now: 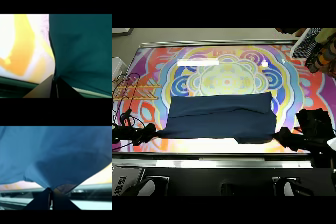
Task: Fold the clothes and pants, and hang the long-sleeved shirts on hangers.
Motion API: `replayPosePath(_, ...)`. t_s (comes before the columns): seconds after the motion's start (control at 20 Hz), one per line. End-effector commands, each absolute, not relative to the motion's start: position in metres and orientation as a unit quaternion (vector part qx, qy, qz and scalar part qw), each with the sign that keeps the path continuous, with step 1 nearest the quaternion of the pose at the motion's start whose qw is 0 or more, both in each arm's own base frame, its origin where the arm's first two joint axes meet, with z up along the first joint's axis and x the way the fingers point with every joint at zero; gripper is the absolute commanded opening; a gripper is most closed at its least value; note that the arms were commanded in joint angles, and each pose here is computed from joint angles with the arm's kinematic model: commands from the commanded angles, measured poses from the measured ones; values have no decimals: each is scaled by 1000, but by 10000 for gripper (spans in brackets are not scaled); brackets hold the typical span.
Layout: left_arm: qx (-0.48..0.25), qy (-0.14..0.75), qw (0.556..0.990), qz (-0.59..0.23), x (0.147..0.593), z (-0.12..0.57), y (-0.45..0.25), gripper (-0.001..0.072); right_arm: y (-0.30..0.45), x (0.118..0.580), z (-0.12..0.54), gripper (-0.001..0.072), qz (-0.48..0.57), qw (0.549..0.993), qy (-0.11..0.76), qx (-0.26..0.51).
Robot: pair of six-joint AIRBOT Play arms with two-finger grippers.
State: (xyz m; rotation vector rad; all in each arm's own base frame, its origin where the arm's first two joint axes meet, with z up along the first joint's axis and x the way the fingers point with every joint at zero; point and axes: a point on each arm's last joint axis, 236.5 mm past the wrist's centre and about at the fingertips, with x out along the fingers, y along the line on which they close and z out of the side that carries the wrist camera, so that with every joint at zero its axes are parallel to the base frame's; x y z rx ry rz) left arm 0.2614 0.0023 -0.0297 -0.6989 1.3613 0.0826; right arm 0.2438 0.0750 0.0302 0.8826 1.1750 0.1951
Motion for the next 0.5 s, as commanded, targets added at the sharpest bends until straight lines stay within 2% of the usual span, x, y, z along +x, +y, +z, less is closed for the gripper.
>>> replayPosePath(0.0,-311,567,762,44,299,-8,18,11,67,303,43,31,127,754,496,412)
replayPosePath(0.3,-271,549,791,18,367,-16,24,11,35,404,9,31,146,749,507,402)
replayPosePath(0.45,-250,547,799,1,407,-27,14,11,47,454,-4,31,155,760,516,364)
